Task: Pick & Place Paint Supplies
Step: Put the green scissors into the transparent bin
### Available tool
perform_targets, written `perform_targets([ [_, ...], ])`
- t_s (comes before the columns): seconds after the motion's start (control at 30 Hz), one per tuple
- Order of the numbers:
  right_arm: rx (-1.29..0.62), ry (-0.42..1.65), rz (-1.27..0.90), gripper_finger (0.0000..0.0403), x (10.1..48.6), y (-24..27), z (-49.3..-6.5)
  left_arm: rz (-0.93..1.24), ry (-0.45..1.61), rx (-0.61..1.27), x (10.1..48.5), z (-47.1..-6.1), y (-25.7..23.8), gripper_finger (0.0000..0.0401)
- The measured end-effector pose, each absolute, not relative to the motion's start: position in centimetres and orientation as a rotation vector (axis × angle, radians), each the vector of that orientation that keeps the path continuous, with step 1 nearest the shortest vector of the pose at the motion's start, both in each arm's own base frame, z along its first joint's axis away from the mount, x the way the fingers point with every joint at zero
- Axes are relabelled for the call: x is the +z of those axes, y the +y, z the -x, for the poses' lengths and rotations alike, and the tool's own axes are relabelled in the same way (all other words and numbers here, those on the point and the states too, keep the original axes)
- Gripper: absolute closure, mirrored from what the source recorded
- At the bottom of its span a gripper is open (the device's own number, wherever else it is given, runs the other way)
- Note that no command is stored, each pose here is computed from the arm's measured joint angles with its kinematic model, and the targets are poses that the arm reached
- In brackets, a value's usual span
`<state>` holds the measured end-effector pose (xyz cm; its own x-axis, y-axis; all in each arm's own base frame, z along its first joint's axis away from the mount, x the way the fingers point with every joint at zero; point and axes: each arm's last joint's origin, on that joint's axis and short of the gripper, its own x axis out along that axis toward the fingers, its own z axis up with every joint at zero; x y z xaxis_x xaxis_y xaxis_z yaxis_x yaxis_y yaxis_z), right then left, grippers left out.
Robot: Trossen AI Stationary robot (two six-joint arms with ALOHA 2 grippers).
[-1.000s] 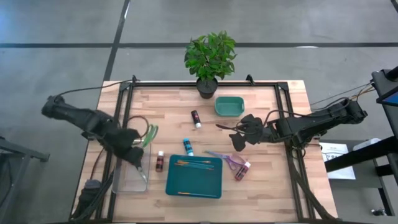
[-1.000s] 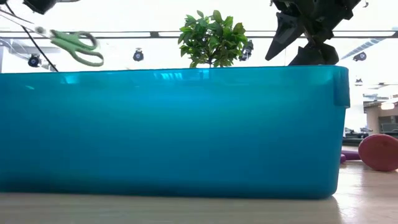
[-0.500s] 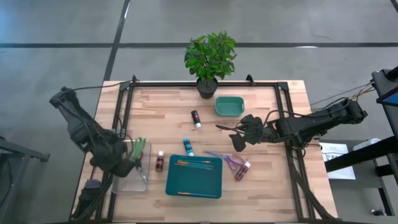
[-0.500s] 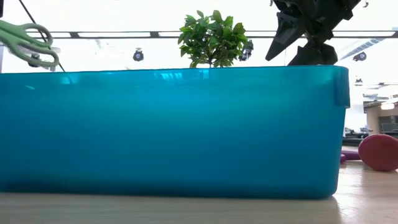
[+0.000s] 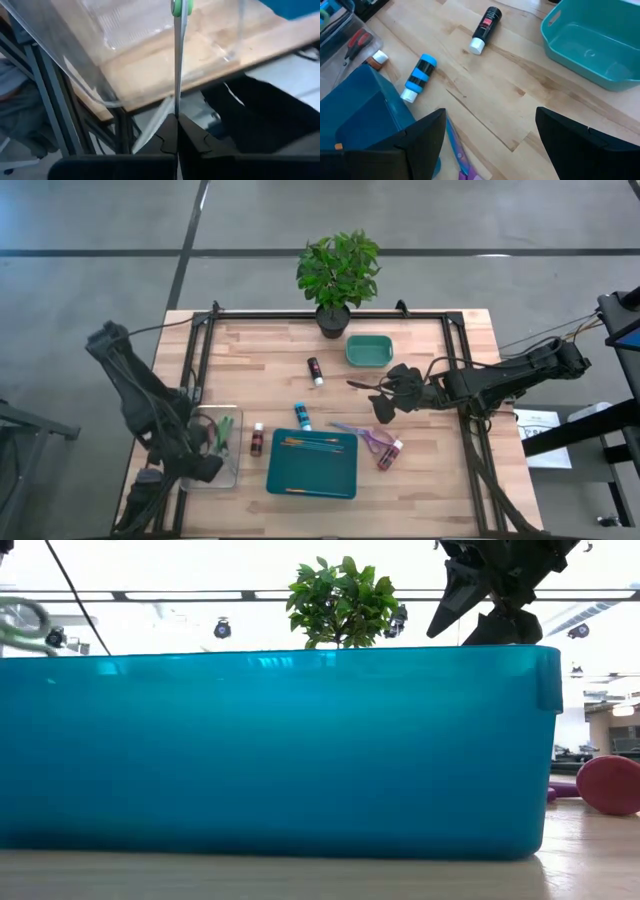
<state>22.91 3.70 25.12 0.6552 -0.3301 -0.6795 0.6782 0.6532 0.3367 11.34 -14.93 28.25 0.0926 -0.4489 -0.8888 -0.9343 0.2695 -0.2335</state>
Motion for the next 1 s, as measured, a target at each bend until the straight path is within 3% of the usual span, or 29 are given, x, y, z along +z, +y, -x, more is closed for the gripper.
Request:
perform_targets([
  [0.53,-0.611,0.621,-0.608,0.0100,25.1,3.7,-22.9,1.290,1.613,0.678,23.3,-11.1,-14.9,0.0401],
  [1.0,-0.610,0.621,-0.608,0.0100,25.1,3.7,-22.9,1.276,1.598,0.674,23.1,-11.0,-14.8,0.0400],
])
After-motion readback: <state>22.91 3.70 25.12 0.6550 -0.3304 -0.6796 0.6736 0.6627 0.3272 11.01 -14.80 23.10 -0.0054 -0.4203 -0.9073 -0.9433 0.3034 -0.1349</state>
